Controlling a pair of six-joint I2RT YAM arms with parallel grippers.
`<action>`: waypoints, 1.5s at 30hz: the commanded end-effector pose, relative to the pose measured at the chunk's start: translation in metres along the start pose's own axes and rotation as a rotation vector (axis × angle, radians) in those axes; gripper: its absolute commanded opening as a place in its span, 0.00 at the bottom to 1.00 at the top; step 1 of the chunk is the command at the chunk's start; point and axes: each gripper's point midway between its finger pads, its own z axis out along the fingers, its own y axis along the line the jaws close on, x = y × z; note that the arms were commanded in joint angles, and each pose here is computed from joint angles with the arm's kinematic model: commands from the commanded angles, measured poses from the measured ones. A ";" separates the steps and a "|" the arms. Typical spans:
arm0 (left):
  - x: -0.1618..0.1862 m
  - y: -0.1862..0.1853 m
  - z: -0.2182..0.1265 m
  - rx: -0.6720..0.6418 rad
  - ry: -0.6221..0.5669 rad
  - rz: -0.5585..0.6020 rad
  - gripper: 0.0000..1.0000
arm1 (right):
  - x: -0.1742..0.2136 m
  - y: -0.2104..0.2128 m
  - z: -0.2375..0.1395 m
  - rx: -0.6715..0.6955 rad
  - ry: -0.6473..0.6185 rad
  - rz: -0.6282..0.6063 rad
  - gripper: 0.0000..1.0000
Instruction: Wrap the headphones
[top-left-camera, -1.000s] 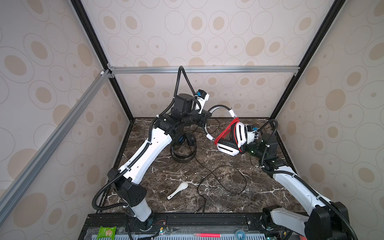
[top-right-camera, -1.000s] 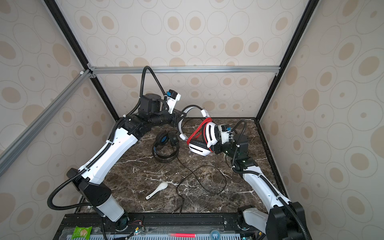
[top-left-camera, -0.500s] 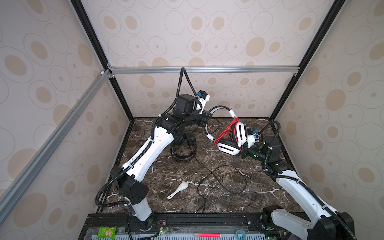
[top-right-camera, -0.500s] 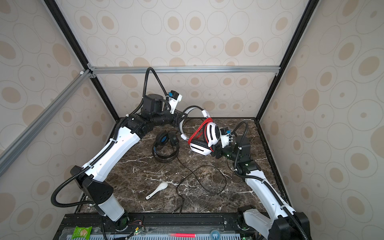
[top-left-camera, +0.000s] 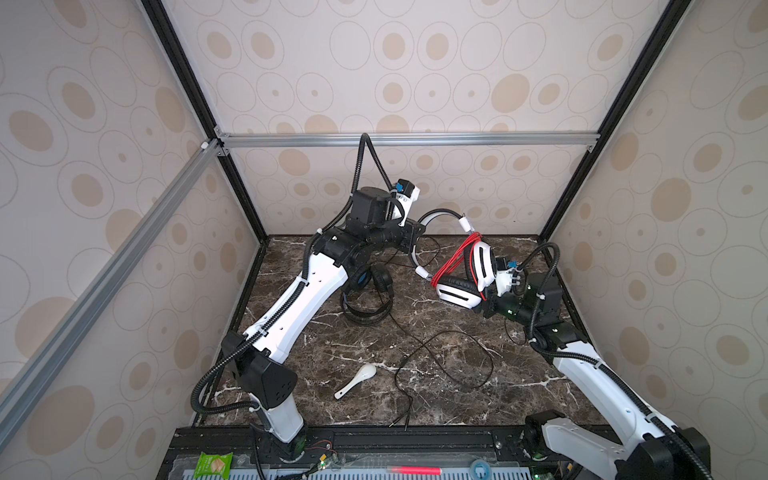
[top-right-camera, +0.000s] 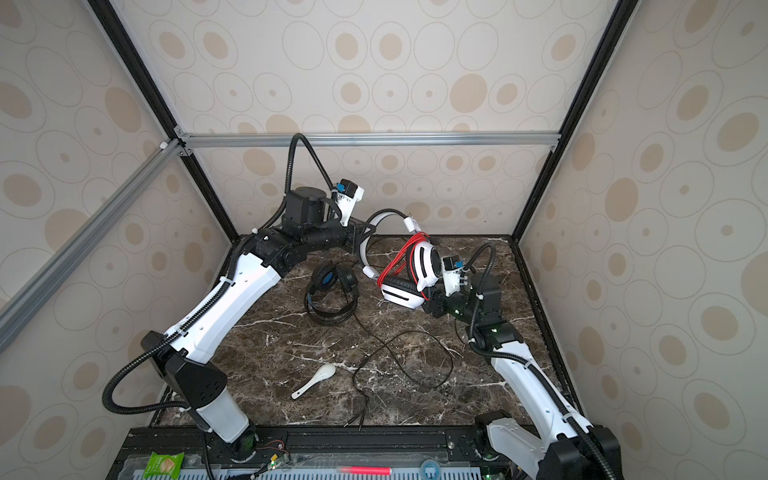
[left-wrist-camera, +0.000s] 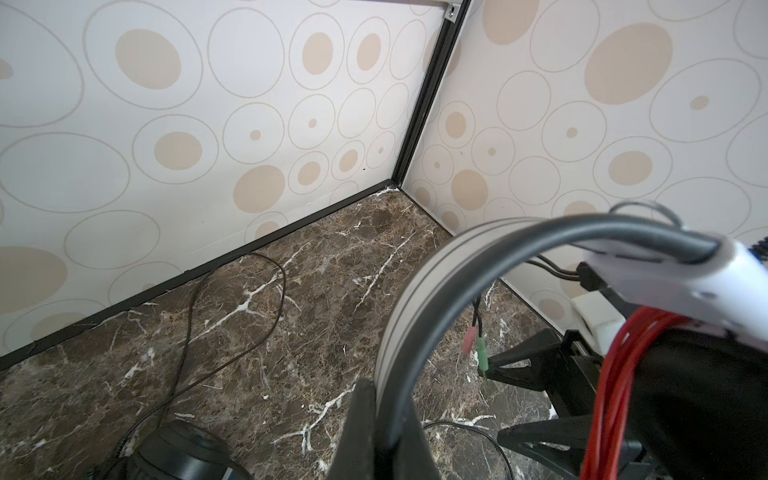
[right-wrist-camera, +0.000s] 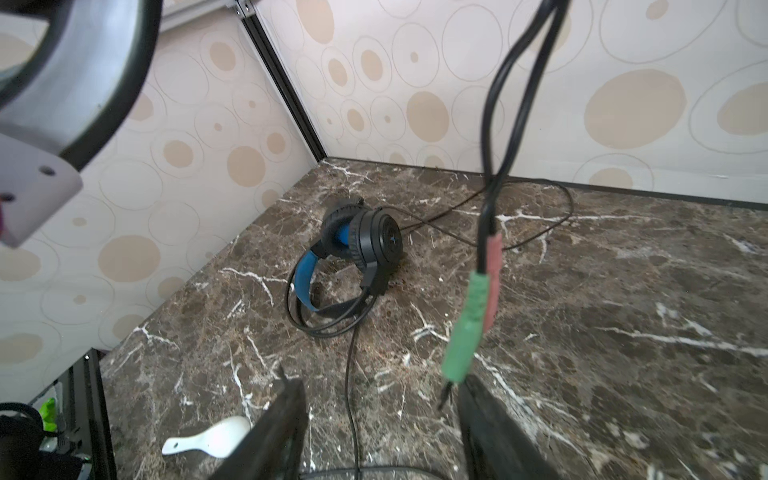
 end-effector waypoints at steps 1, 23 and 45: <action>-0.044 -0.017 -0.019 0.062 -0.138 -0.004 0.00 | -0.004 0.002 -0.012 0.025 0.013 -0.064 0.62; -0.042 -0.017 -0.015 0.074 -0.126 -0.002 0.00 | -0.027 -0.007 0.003 0.036 -0.071 0.009 0.64; -0.041 -0.019 -0.011 0.093 -0.127 -0.010 0.00 | -0.040 -0.026 0.024 0.090 -0.039 0.017 0.61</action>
